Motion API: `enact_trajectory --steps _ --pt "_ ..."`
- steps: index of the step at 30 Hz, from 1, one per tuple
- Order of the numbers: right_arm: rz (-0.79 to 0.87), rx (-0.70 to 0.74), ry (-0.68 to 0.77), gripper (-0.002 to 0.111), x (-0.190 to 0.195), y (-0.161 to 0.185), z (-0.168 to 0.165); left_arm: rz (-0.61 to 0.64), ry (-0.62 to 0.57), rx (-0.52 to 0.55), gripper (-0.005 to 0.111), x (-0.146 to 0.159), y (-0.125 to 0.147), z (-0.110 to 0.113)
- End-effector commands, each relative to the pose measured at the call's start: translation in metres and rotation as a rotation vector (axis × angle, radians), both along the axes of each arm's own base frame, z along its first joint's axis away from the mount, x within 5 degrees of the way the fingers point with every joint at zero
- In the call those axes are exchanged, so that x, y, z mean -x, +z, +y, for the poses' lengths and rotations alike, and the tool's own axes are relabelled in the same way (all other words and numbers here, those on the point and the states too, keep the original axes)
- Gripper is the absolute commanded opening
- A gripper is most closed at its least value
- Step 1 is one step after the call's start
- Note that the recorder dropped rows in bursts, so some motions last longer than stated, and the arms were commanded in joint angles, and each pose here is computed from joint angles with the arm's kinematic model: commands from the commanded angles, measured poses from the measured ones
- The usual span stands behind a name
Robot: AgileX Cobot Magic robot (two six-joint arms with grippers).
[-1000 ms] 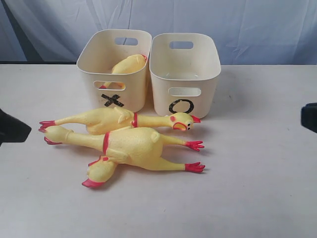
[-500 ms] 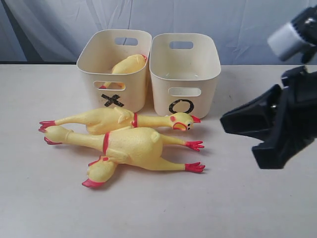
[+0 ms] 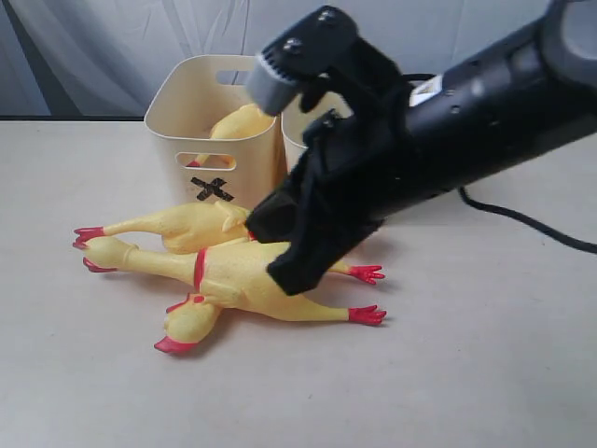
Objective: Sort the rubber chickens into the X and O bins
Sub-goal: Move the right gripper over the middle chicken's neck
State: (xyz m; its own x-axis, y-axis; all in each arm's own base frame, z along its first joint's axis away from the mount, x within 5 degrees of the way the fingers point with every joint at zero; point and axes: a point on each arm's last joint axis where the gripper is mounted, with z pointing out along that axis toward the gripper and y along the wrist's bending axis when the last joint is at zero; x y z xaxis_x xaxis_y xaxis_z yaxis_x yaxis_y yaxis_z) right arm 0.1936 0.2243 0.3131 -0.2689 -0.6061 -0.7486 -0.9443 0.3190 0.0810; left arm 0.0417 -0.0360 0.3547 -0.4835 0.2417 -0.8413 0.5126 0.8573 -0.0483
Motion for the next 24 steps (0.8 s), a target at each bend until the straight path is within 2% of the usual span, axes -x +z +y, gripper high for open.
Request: enact_trajectory --steps 1,5,10,15,24 --pt "-0.052 0.029 0.068 0.001 -0.008 -0.009 0.034 -0.004 0.014 0.001 0.000 0.008 -0.012 0.003" --pt "-0.114 0.090 0.131 0.001 -0.014 -0.021 0.059 -0.036 0.023 0.012 0.000 0.018 -0.017 0.006" --pt "-0.184 0.126 0.142 0.001 -0.025 -0.042 0.082 -0.126 0.065 0.003 0.000 0.030 -0.015 0.013" --pt "-0.214 0.137 0.107 0.001 -0.038 -0.064 0.092 -0.160 0.130 -0.003 0.000 0.038 -0.016 0.021" --pt "-0.270 0.166 0.089 0.001 -0.049 -0.090 0.102 -0.176 0.136 0.003 0.000 0.042 -0.016 0.022"
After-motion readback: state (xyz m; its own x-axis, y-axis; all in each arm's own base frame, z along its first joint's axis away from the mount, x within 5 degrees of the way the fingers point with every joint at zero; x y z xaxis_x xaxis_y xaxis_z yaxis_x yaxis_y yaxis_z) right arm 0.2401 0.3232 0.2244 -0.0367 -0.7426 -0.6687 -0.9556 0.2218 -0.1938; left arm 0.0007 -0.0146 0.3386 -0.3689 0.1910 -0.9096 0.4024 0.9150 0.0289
